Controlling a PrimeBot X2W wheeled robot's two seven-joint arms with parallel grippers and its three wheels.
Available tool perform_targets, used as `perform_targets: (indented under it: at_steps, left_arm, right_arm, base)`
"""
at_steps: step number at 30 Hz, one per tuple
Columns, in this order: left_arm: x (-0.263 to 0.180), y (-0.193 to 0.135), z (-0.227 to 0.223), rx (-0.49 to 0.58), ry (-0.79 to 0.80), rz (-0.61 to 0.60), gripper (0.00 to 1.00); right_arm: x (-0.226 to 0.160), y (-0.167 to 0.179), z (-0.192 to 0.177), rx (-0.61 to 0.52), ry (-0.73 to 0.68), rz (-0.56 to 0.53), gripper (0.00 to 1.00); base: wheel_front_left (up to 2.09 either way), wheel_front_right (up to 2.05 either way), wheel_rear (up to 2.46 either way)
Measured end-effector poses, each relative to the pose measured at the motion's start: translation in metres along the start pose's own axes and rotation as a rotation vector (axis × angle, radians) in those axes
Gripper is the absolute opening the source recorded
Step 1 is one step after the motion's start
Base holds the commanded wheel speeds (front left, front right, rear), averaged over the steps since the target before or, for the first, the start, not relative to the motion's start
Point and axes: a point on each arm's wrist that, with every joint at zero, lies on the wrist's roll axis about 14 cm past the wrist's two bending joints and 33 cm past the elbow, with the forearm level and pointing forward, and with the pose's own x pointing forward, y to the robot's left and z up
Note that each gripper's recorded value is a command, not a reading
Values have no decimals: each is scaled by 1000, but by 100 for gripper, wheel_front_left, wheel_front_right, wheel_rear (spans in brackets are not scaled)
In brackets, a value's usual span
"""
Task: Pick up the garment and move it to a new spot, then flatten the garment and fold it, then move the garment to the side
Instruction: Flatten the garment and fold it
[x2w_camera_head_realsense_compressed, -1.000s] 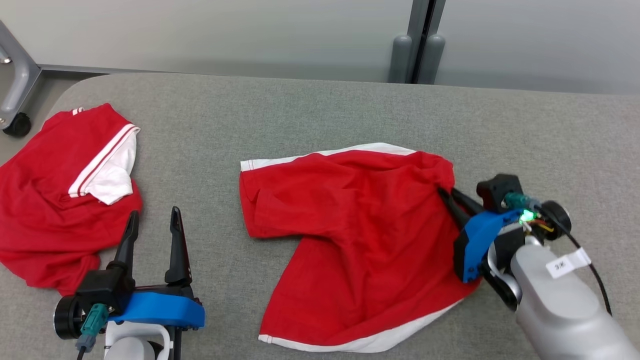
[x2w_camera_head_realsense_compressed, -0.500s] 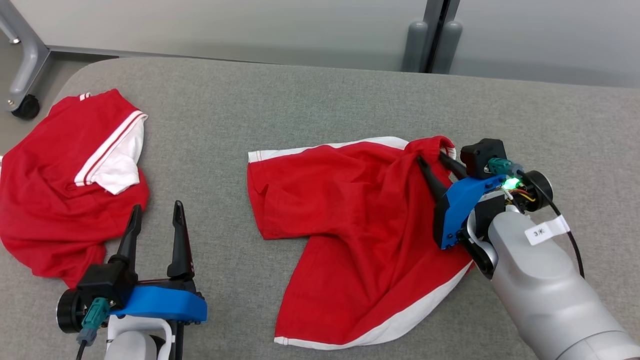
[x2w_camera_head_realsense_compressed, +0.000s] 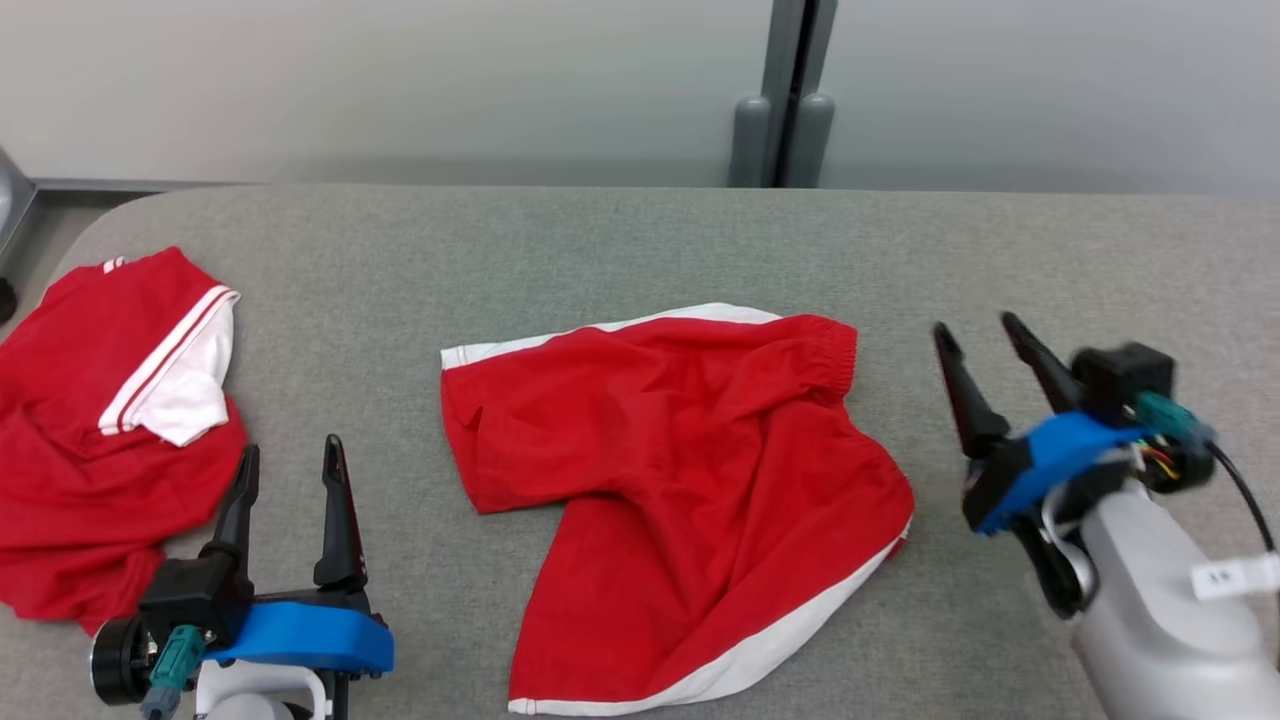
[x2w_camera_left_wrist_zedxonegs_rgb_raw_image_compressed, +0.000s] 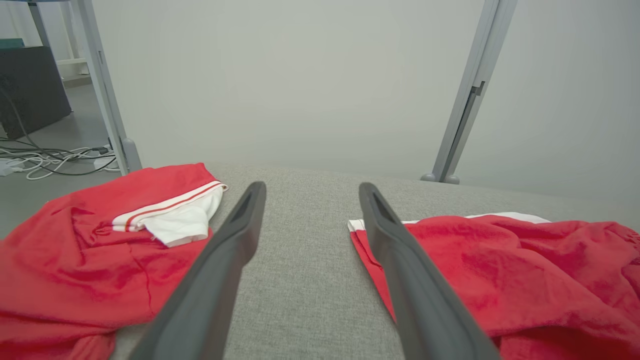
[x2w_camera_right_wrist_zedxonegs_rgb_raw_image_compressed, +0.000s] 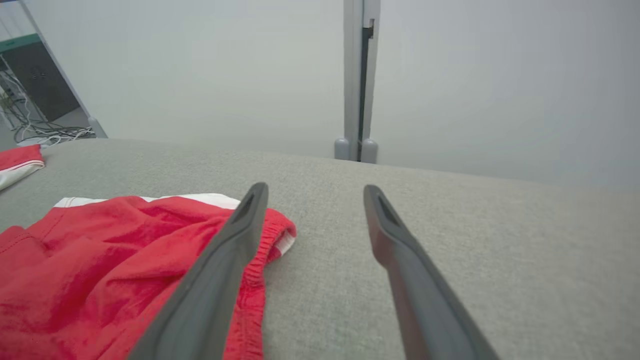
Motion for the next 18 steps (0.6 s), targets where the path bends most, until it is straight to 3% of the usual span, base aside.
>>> perform_targets:
  at_steps: [7,18]
  left_arm:
    - [-2,-7,2,10,-5,-26,100]
    - [-9,-11,1,18,0,-45,100]
  right_arm:
    - [-50,-31,13,15,-107,-111,100]
    - [-101,0,-7,94,-118,-136,100]
  base:
    - [0,0,0]
    - [0,0,0]
